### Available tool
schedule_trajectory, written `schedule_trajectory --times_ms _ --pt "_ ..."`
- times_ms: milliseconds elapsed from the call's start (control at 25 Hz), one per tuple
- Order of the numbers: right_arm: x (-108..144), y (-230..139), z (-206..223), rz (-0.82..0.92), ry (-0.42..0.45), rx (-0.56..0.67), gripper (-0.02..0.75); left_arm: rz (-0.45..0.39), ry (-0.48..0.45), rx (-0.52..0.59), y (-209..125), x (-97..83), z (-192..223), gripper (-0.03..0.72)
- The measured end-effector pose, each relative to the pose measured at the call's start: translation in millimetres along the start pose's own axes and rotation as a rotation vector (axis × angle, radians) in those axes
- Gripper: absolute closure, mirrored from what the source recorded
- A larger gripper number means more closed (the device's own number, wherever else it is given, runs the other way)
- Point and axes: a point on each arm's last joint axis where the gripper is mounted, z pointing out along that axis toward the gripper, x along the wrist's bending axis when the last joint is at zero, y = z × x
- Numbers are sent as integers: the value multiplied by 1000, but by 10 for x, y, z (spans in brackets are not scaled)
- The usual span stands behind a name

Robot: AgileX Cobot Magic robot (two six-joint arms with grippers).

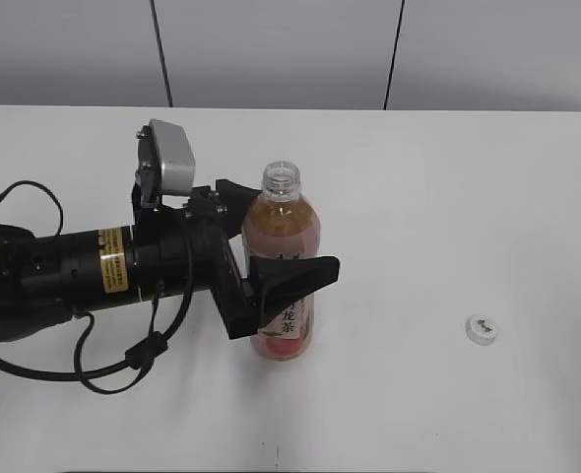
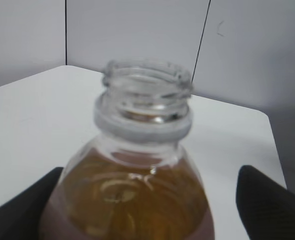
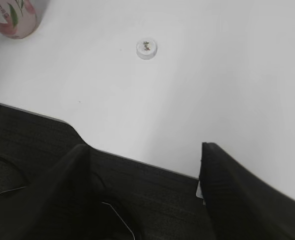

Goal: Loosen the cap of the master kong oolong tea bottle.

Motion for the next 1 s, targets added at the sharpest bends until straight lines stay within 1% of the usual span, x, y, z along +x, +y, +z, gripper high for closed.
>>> schedule_trajectory --times_ms 280,640,840,1000 --pt "2 -13 -21 -1 -1 -16 225 10 2 -11 47 -6 -7 73" --pt "3 -16 -20 -3 -1 -14 225 68 14 -104 432 -75 -87 85" --pt "3 -16 -20 -3 -1 -14 225 69 17 -131 571 -112 -126 92" --pt "3 -16 -20 -3 -1 -14 225 84 38 -134 711 -147 -177 95"
